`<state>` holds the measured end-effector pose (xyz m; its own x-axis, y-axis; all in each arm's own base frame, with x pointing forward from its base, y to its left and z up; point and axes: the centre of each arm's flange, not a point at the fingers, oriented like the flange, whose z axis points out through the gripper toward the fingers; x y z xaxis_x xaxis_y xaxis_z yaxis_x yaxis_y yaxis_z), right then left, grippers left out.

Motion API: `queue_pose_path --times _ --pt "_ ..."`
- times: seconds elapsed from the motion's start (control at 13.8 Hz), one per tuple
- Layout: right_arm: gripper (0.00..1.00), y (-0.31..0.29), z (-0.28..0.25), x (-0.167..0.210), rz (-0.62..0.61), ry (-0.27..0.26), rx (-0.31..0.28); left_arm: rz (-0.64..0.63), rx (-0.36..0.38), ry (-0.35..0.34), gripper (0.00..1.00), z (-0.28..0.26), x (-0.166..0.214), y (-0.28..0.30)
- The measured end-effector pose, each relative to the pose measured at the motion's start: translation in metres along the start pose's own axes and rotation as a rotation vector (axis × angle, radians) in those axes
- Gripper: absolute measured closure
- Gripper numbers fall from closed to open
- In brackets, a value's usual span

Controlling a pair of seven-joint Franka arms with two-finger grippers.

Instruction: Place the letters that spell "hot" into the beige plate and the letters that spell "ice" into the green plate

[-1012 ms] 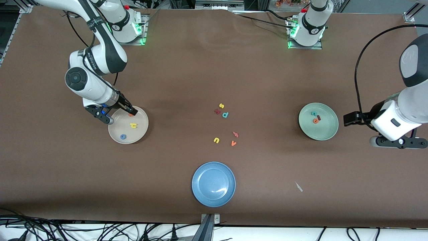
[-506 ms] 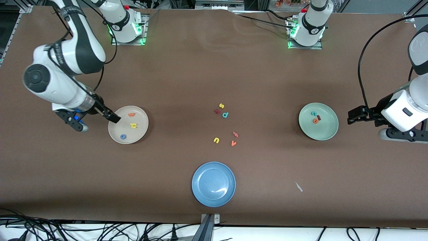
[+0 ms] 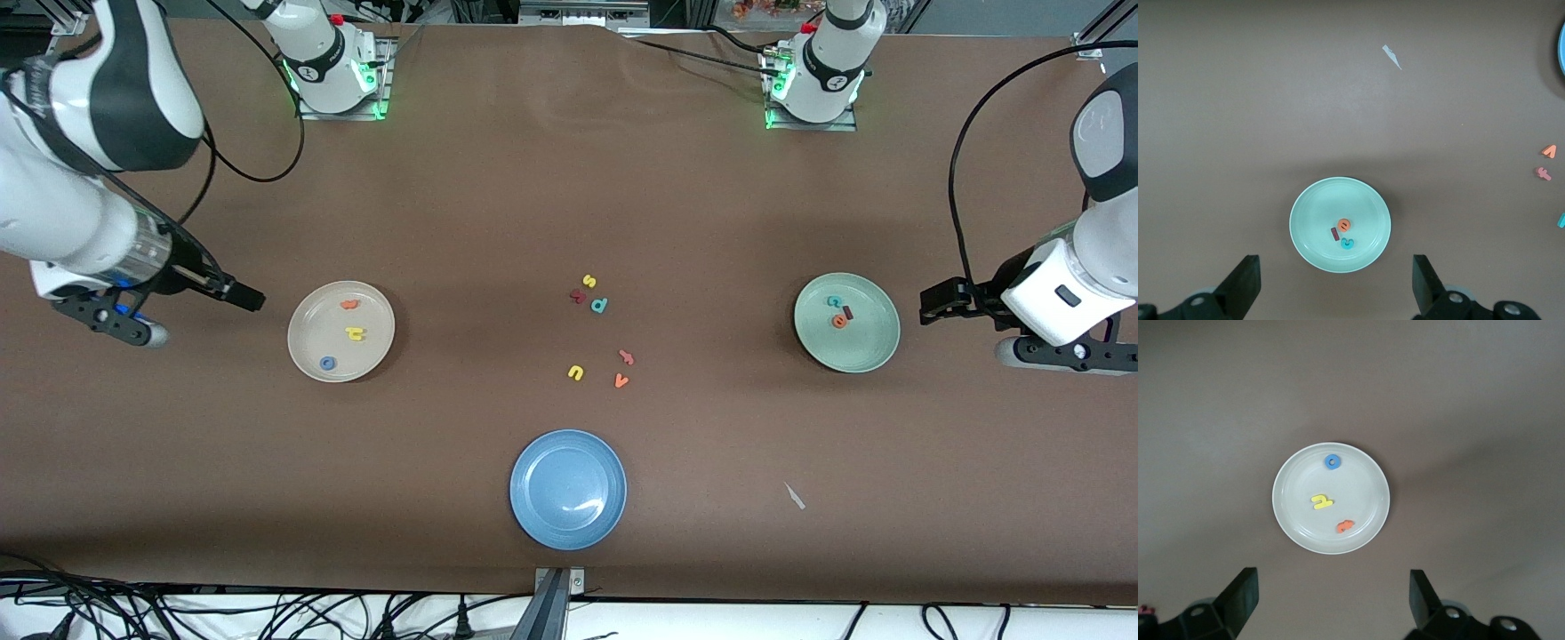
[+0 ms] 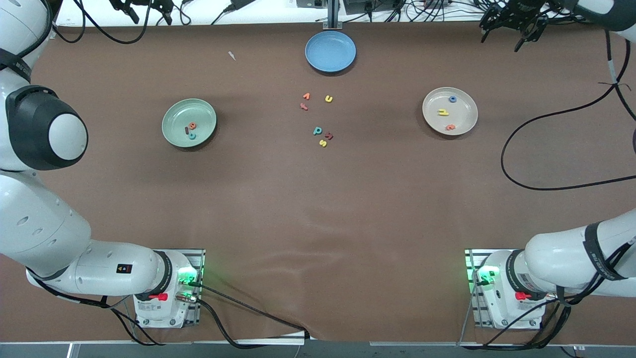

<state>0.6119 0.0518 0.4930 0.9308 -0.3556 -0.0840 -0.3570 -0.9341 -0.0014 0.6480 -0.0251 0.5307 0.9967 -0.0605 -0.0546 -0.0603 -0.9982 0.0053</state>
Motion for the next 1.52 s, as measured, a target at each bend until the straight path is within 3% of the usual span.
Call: queue_pose_path --times 0.22,0.43,0.8,1.52 --pt "0.00 0.027 -0.036 -0.003 -0.091 0.040 0.018 -0.012 0.000 -0.038 0.00 0.005 -0.004 -0.007" --pt "0.00 0.045 -0.052 -0.008 -0.120 0.045 0.012 -0.014 0.000 -0.046 0.00 0.005 -0.005 -0.008" --pt "0.00 0.071 -0.047 0.003 -0.136 0.036 0.000 -0.017 -0.001 -0.045 0.00 0.005 -0.005 -0.010" --pt "0.00 0.066 -0.046 0.001 -0.146 0.025 -0.003 -0.019 -0.001 -0.052 0.00 0.006 -0.006 -0.012"
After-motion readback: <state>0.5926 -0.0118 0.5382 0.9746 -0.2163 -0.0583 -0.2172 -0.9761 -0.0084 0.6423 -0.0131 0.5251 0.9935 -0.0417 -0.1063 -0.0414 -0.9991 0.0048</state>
